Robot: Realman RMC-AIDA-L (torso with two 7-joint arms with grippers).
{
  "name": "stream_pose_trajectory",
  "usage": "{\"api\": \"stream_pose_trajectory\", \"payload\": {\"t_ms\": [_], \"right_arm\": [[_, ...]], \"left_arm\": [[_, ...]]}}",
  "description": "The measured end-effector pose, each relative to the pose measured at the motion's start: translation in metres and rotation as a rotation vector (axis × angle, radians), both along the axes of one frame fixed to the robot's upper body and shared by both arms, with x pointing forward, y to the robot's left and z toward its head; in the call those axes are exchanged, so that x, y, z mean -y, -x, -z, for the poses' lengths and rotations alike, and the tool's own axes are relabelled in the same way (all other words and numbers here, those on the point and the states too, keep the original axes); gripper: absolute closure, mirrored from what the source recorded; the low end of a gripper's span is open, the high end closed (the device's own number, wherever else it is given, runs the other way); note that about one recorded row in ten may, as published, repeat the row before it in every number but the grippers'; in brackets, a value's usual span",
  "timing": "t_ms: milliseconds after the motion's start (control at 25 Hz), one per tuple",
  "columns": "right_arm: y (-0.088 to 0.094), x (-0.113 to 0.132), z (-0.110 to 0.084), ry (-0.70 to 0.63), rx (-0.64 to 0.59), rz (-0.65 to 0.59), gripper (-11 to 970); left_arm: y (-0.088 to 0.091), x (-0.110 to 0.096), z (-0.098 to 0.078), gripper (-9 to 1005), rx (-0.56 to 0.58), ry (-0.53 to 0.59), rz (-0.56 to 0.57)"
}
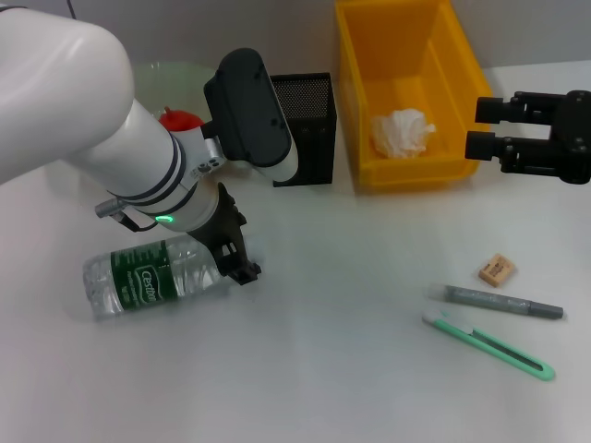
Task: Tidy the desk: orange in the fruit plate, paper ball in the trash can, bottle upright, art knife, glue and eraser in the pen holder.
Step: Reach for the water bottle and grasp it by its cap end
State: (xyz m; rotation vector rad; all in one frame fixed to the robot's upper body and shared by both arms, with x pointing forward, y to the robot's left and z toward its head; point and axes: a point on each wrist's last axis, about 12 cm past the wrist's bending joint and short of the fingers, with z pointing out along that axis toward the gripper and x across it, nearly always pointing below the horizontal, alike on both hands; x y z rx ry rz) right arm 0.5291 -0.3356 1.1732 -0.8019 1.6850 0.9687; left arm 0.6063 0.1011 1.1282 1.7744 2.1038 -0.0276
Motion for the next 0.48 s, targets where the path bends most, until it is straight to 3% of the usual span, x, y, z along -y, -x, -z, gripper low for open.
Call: {"api": "stream_pose_trajectory", "payload": {"t_ms": [480], "right_arm": [[-0.0012,-0.0010,-0.0003,-0.002,0.000,-0.003,306]], "left_arm": [[0.0023,-0.0003,0.0003,289,-0.013,-0.003,0.009]]}}
